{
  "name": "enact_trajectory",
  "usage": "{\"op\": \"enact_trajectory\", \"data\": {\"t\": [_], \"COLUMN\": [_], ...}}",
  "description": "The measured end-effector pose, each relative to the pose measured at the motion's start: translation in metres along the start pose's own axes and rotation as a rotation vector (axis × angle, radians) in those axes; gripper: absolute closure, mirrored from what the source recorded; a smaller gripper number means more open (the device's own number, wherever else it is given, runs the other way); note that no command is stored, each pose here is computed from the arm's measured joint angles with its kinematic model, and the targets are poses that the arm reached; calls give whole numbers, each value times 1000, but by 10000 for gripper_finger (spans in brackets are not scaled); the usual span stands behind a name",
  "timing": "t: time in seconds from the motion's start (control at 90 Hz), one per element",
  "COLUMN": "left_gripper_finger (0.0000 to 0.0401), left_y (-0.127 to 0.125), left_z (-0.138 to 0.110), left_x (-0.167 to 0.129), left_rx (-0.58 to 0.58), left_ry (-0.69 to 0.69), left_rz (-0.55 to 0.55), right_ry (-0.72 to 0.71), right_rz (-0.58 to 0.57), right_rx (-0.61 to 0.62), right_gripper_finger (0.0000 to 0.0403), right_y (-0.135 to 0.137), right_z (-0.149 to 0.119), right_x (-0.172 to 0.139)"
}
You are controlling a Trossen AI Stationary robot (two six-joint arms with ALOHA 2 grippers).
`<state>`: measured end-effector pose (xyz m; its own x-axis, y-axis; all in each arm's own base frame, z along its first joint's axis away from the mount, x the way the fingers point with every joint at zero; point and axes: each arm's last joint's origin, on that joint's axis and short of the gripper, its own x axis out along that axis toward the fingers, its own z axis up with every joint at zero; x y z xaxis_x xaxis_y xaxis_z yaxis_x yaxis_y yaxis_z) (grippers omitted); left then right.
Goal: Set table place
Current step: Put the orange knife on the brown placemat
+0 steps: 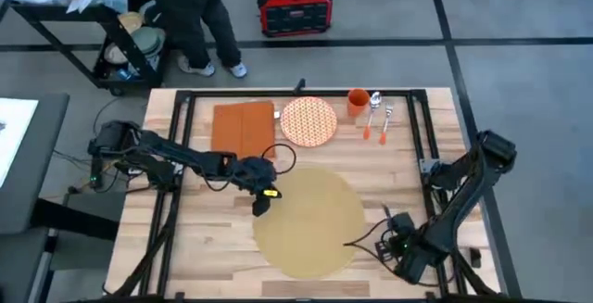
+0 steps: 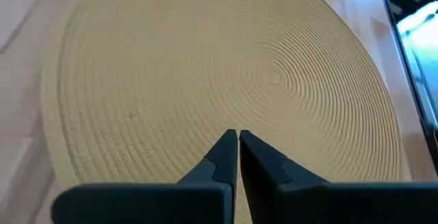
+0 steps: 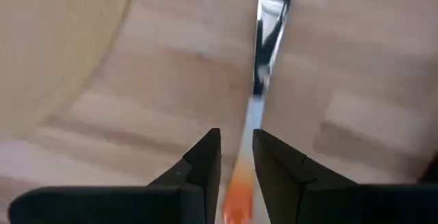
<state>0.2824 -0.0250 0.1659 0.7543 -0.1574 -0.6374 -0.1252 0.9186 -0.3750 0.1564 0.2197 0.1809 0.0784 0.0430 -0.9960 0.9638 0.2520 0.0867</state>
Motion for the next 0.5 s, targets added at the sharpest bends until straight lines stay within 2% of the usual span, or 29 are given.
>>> {"op": "enact_trajectory", "data": {"t": [0.189, 0.411, 0.5], "left_gripper_finger": [401, 401, 401], "left_y": [-1, -3, -6], "left_z": [2, 1, -1], "left_x": [0, 0, 2], "left_rx": [-19, -48, -16], "left_ry": [-21, -36, -33], "left_rz": [-3, 28, 29], "right_ry": [27, 17, 5], "right_rz": [-28, -43, -61], "right_rx": [-5, -9, -5], "right_gripper_finger": [320, 280, 267], "right_y": [0, 3, 5], "right_z": [0, 0, 0], "right_x": [1, 8, 15]}}
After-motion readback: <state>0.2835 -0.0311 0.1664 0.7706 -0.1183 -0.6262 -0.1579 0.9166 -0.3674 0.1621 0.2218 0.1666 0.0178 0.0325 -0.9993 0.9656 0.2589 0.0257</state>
